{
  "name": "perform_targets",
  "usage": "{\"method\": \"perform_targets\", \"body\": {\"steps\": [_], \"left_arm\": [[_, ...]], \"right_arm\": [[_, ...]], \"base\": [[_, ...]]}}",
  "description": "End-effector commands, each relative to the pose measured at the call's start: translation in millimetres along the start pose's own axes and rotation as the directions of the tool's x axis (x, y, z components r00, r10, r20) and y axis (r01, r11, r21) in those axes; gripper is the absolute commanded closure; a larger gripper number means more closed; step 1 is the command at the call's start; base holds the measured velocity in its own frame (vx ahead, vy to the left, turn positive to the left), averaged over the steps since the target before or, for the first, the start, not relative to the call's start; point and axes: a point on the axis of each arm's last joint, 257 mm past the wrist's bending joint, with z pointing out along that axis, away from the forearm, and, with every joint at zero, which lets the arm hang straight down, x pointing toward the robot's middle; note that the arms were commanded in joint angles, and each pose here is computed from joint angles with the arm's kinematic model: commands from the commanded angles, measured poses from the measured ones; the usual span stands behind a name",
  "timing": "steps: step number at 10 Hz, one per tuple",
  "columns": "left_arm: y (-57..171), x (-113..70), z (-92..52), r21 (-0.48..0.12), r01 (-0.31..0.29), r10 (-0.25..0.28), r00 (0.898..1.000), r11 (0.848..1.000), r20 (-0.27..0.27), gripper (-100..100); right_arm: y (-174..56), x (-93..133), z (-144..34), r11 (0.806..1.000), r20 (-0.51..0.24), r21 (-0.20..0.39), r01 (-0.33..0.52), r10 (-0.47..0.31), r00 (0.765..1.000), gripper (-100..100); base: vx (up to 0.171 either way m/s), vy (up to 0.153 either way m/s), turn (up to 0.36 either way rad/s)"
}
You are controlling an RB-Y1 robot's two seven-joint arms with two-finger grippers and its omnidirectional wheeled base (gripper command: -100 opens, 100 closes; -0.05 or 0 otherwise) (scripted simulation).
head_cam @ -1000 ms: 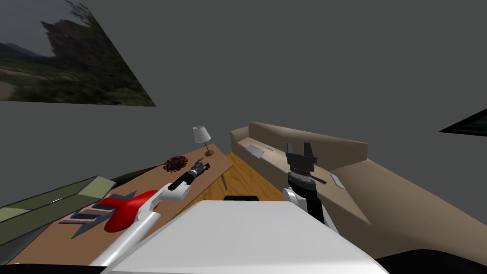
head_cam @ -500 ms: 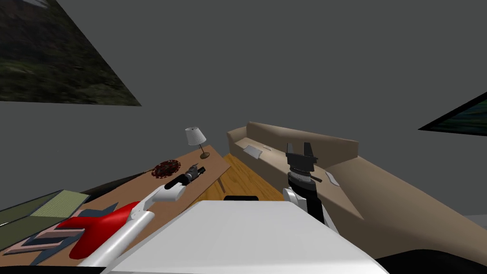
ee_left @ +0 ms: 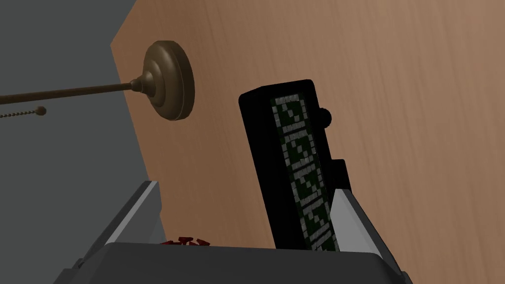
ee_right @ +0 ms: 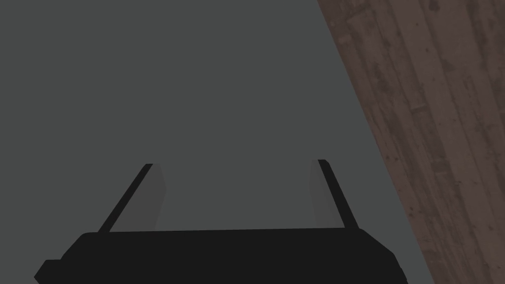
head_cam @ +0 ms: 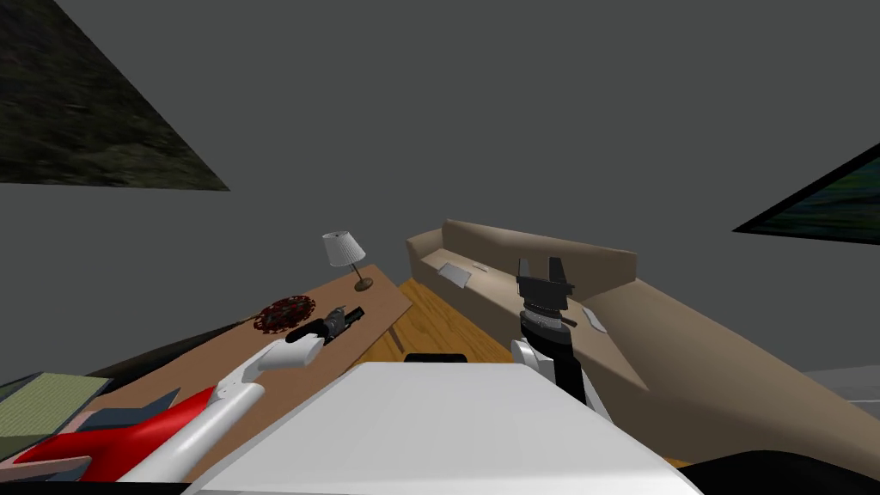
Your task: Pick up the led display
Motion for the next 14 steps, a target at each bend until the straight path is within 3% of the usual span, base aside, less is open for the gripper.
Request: {"method": "perform_targets", "body": {"steps": [1, 2, 3, 4, 5, 6, 7, 8, 9, 12, 13, 14], "left_arm": [[8.3, -15.1, 2.3, -0.048, 0.018, -0.016, 0.999, 0.999, 0.037, -100], [11.3, -16.5, 2.1, -0.060, 0.018, -0.016, 0.999, 0.998, 0.042, -100], [21.5, -42.6, 2.2, -0.108, 0.053, -0.043, 0.995, 0.993, 0.090, -100], [27.4, -45.6, 1.3, -0.129, 0.055, -0.042, 0.994, 0.990, 0.101, -100], [33.7, -64.8, -0.8, -0.169, 0.089, -0.066, 0.988, 0.982, 0.136, -100], [43.0, -73.0, -2.1, -0.193, 0.098, -0.067, 0.985, 0.976, 0.157, -100], [50.8, -94.6, -5.8, -0.228, 0.138, -0.093, 0.976, 0.964, 0.198, -100], [58.0, -98.2, -8.0, -0.251, 0.144, -0.091, 0.973, 0.957, 0.212, -100], [63.3, -114.7, -13.2, -0.284, 0.172, -0.102, 0.964, 0.943, 0.246, -100], [72.5, -120.9, -15.7, -0.303, 0.194, -0.113, 0.958, 0.933, 0.263, -100], [82.1, -135.4, -23.3, -0.343, 0.236, -0.133, 0.945, 0.909, 0.298, -100], [86.5, -140.9, -24.9, -0.348, 0.245, -0.135, 0.941, 0.905, 0.311, -100]], "right_arm": [[0.0, 0.0, 0.0, 1.000, 0.000, 0.000, 0.000, 0.000, 1.000, 0], [0.0, 0.0, 0.0, 1.000, 0.000, 0.000, 0.000, 0.000, 1.000, 0], [0.0, 0.0, 0.0, 1.000, 0.000, 0.000, 0.000, 0.000, 1.000, 0], [0.0, 0.0, 0.0, 1.000, 0.000, 0.000, 0.000, 0.000, 1.000, 0], [0.0, 0.0, 0.0, 1.000, 0.000, 0.000, 0.000, 0.000, 1.000, 0], [0.0, 0.0, 0.0, 1.000, 0.000, 0.000, 0.000, 0.000, 1.000, 0], [0.0, 0.0, 0.0, 1.000, 0.000, 0.000, 0.000, 0.000, 1.000, 0], [0.0, 0.0, 0.0, 1.000, 0.000, 0.000, 0.000, 0.000, 1.000, 0], [0.0, 0.0, 0.0, 1.000, 0.000, 0.000, 0.000, 0.000, 1.000, 0], [0.0, 0.0, 0.0, 1.000, 0.000, 0.000, 0.000, 0.000, 1.000, 0], [0.0, 0.0, 0.0, 1.000, 0.000, 0.000, 0.000, 0.000, 1.000, 0], [0.0, 0.0, 0.0, 1.000, 0.000, 0.000, 0.000, 0.000, 1.000, 0]], "base": [[0.057, -0.016, -0.049], [0.028, -0.008, 0.011], [0.049, -0.010, -0.117], [0.048, -0.008, -0.062], [0.057, -0.004, -0.101], [0.055, -0.004, -0.052], [0.068, -0.011, -0.101], [0.054, -0.004, -0.058], [0.054, -0.010, -0.108], [0.025, 0.001, -0.012], [0.033, -0.001, -0.087], [0.045, 0.001, -0.065]]}}
